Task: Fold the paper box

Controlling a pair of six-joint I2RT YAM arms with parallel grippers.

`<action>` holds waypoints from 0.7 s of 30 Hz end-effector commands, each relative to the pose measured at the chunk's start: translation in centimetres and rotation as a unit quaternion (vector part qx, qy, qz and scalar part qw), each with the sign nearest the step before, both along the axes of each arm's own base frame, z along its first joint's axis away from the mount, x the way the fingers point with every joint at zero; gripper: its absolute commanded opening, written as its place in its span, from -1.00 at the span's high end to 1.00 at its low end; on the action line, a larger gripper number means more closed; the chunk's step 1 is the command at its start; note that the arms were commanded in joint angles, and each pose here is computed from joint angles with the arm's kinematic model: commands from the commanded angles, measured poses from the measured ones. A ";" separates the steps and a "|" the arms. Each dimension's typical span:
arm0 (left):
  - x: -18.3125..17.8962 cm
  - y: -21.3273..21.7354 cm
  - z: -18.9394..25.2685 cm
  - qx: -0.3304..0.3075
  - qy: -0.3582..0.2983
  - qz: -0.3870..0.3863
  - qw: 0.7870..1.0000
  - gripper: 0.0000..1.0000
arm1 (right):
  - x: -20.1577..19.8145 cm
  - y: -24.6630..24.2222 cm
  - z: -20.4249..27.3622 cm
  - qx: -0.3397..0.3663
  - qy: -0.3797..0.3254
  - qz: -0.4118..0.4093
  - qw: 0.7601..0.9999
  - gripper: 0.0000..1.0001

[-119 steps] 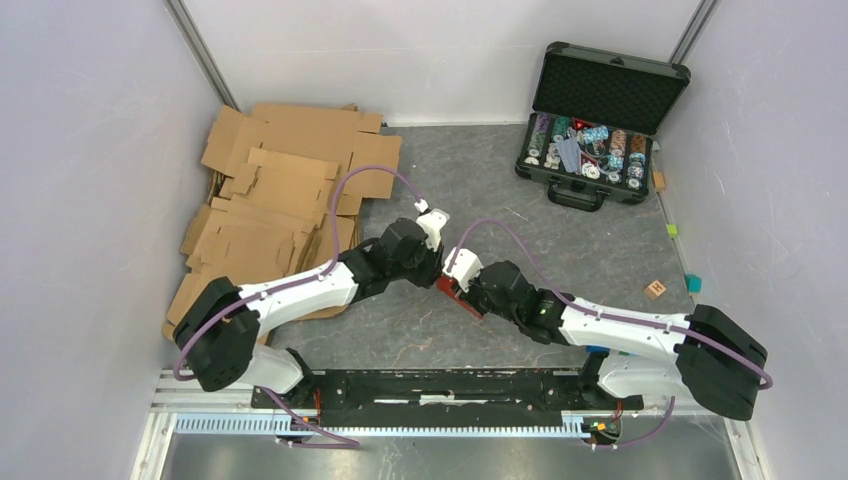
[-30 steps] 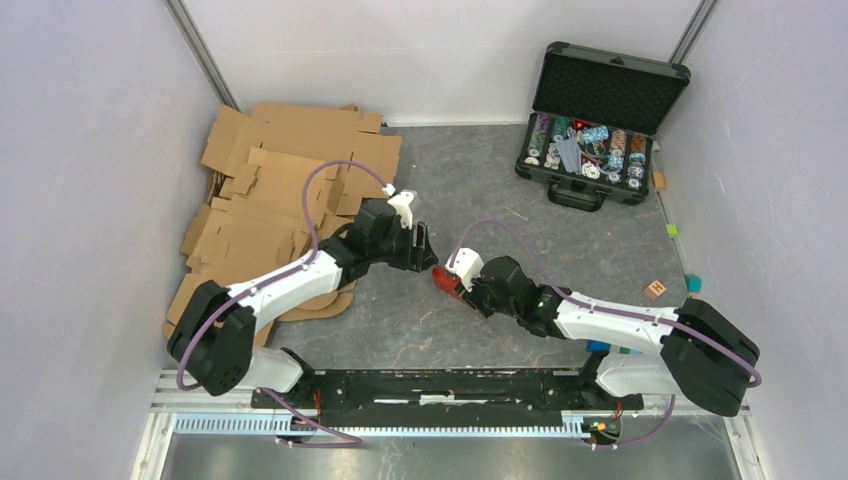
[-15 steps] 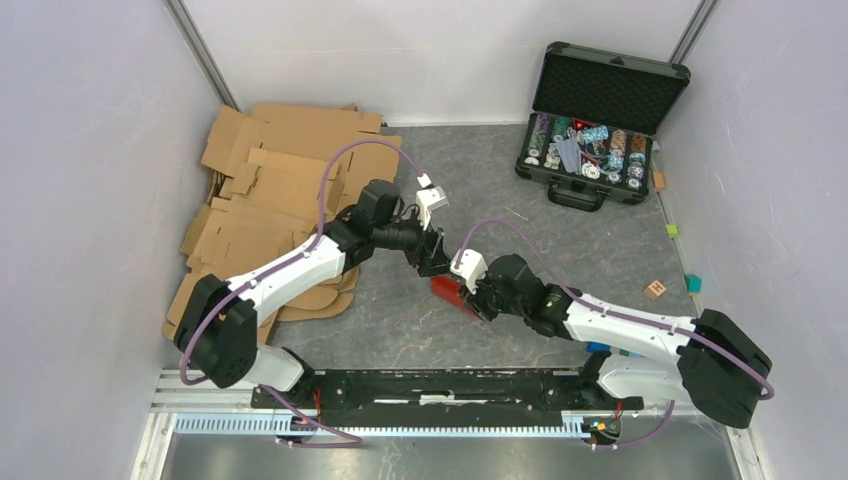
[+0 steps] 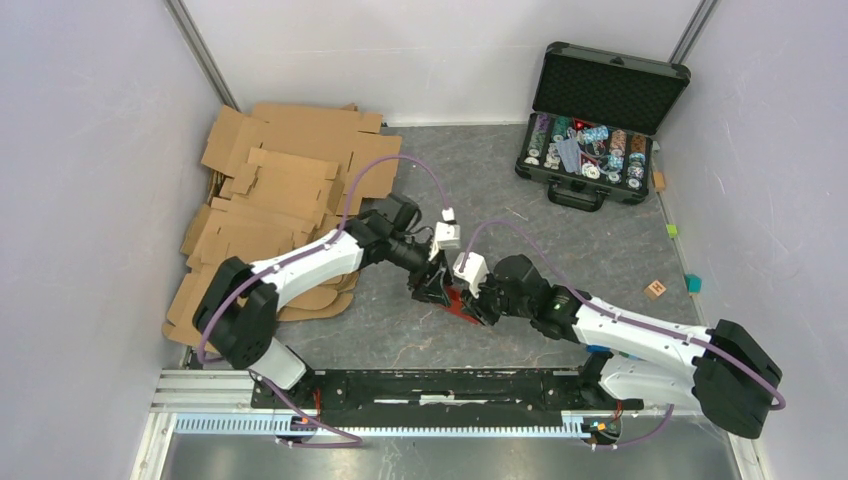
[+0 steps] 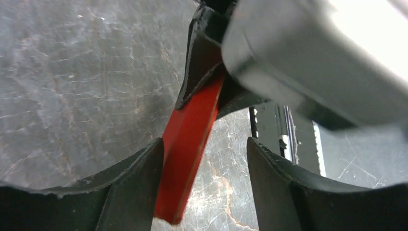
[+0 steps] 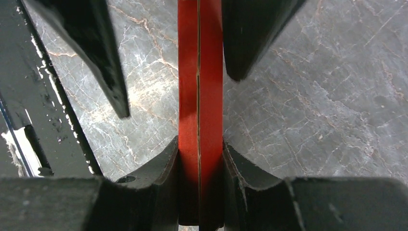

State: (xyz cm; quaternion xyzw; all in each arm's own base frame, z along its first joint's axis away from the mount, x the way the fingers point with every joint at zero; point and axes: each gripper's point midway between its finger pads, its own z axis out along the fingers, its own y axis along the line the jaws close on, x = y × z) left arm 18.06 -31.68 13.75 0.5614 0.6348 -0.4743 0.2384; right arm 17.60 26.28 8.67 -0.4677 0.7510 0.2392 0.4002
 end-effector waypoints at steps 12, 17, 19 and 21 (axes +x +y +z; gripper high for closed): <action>-1.3 -0.6 -3.9 0.128 -0.049 -0.015 0.990 -0.07 | -0.1 1.0 3.0 0.036 -0.015 0.019 0.999 0.63; -0.5 -0.6 -3.8 0.120 -0.085 0.014 0.989 0.15 | 0.1 1.0 2.6 0.039 -0.015 0.013 0.999 0.63; -0.1 -0.5 -3.8 0.120 -0.090 0.030 0.988 0.39 | 0.5 1.1 2.8 0.049 -0.027 0.004 0.998 0.49; -0.2 -0.5 -3.8 0.117 -0.087 0.041 0.989 0.46 | 0.9 0.9 2.5 0.049 -0.033 -0.005 0.998 0.48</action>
